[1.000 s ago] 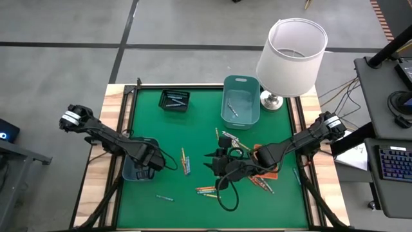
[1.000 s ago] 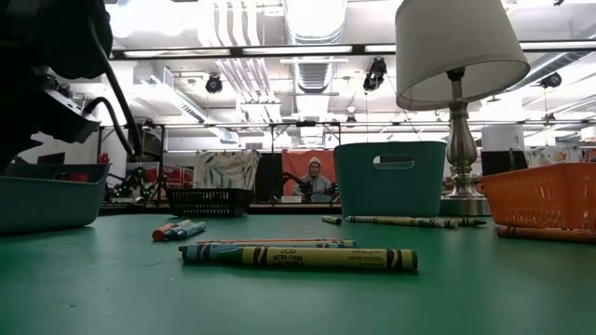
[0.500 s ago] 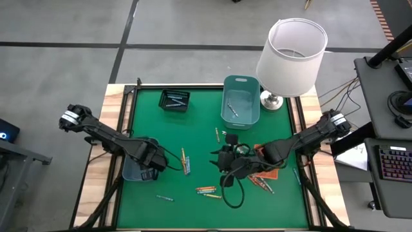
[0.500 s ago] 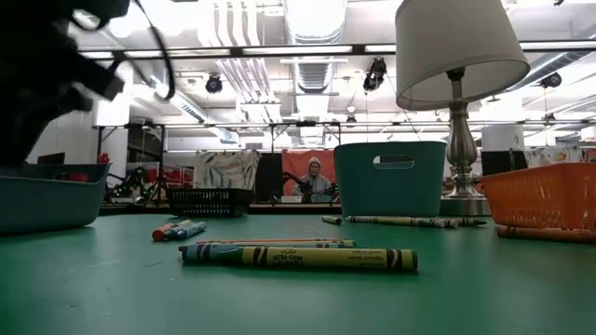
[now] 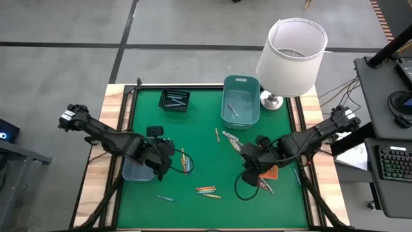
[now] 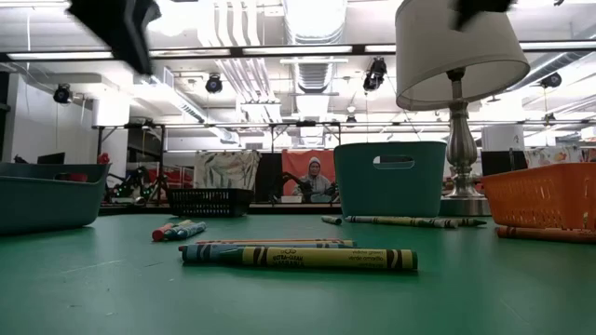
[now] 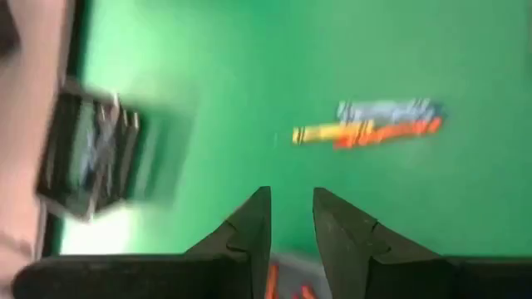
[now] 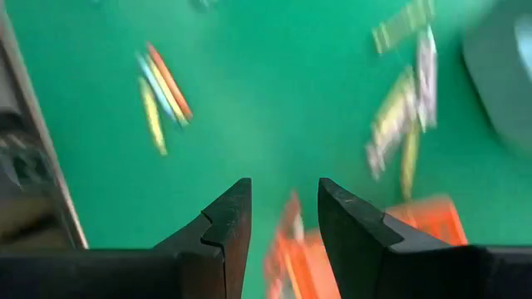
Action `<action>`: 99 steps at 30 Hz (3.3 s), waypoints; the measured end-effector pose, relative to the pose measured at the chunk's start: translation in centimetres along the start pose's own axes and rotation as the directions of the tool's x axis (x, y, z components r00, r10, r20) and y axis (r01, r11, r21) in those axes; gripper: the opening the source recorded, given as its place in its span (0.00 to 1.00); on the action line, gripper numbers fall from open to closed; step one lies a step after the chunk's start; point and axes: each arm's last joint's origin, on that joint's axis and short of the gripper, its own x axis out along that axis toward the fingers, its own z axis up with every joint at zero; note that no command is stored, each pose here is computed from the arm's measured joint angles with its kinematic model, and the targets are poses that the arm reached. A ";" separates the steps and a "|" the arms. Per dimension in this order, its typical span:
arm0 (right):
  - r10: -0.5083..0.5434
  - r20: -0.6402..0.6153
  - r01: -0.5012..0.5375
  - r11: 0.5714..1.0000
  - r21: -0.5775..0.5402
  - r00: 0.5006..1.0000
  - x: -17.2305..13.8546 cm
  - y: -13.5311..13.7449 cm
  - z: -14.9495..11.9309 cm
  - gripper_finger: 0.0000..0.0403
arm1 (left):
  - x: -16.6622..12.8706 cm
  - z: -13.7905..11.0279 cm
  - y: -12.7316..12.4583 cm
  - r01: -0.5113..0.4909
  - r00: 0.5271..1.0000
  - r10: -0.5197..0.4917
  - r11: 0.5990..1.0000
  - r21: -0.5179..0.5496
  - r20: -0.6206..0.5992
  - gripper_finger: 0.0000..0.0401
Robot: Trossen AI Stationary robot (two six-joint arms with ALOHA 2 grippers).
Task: Sort crayons
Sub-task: Put the blue crayon into the black bin
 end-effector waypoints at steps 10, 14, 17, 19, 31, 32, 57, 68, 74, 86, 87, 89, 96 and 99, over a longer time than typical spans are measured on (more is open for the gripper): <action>-0.259 -0.319 0.320 0.935 0.156 0.912 -1.3 -0.7 -5.8 0.32 | -1.6 2.5 -0.5 0.041 0.962 -0.094 0.978 0.204 0.258 0.15; -0.273 -0.412 0.369 0.913 0.172 0.869 -0.8 -0.8 -7.7 0.32 | -1.5 2.6 -0.5 0.025 0.955 -0.099 0.967 0.254 0.281 0.15; -0.286 -0.538 0.459 0.861 0.219 0.793 0.6 -1.4 -9.2 0.31 | -1.4 2.8 -0.4 0.018 0.952 -0.098 0.963 0.268 0.289 0.15; -0.302 -0.609 0.525 0.820 0.226 0.733 1.7 -2.0 -10.1 0.30 | -1.4 2.9 -0.3 0.013 0.952 -0.094 0.963 0.269 0.292 0.15; -0.322 -0.689 0.649 0.706 0.282 0.649 6.8 -4.5 -13.6 0.11 | -1.2 3.0 0.1 -0.004 0.955 -0.082 0.958 0.288 0.286 0.15; -0.323 -0.699 0.665 0.688 0.290 0.638 6.9 -4.7 -13.8 0.09 | -1.2 3.0 0.1 -0.004 0.955 -0.082 0.958 0.288 0.286 0.15; -0.378 -0.681 0.774 0.201 0.601 0.627 7.2 -5.3 -15.5 0.03 | -1.1 3.2 0.4 -0.061 0.952 -0.023 0.963 0.262 0.305 0.15; -0.262 -0.647 0.697 0.211 0.686 0.716 8.4 -7.4 -17.0 0.03 | -1.1 3.1 0.4 -0.061 0.955 -0.022 0.962 0.267 0.297 0.15; -0.271 -0.645 0.696 0.177 0.696 0.714 8.8 -8.5 -18.1 0.03 | -1.1 3.0 0.4 -0.062 0.957 -0.021 0.960 0.271 0.291 0.15; -0.282 -0.666 0.717 0.147 0.681 0.690 9.9 -10.0 -19.3 0.03 | -1.1 3.0 0.4 -0.061 0.957 -0.021 0.960 0.272 0.289 0.15; -0.283 -0.667 0.718 0.146 0.680 0.689 9.9 -10.0 -19.4 0.03 | -1.1 3.0 0.4 -0.061 0.957 -0.021 0.960 0.272 0.289 0.15; -0.281 -0.667 0.717 0.147 0.681 0.690 9.9 -10.0 -19.4 0.03 | -1.1 3.0 0.4 -0.061 0.957 -0.021 0.960 0.272 0.289 0.15; -0.269 -0.664 0.712 0.155 0.685 0.697 9.8 -9.8 -19.2 0.03 | -1.1 3.0 0.4 -0.061 0.957 -0.021 0.960 0.272 0.289 0.15; -0.260 -0.662 0.708 0.160 0.688 0.703 9.5 -9.5 -19.0 0.03 | -1.1 3.0 0.4 -0.061 0.957 -0.021 0.960 0.272 0.290 0.15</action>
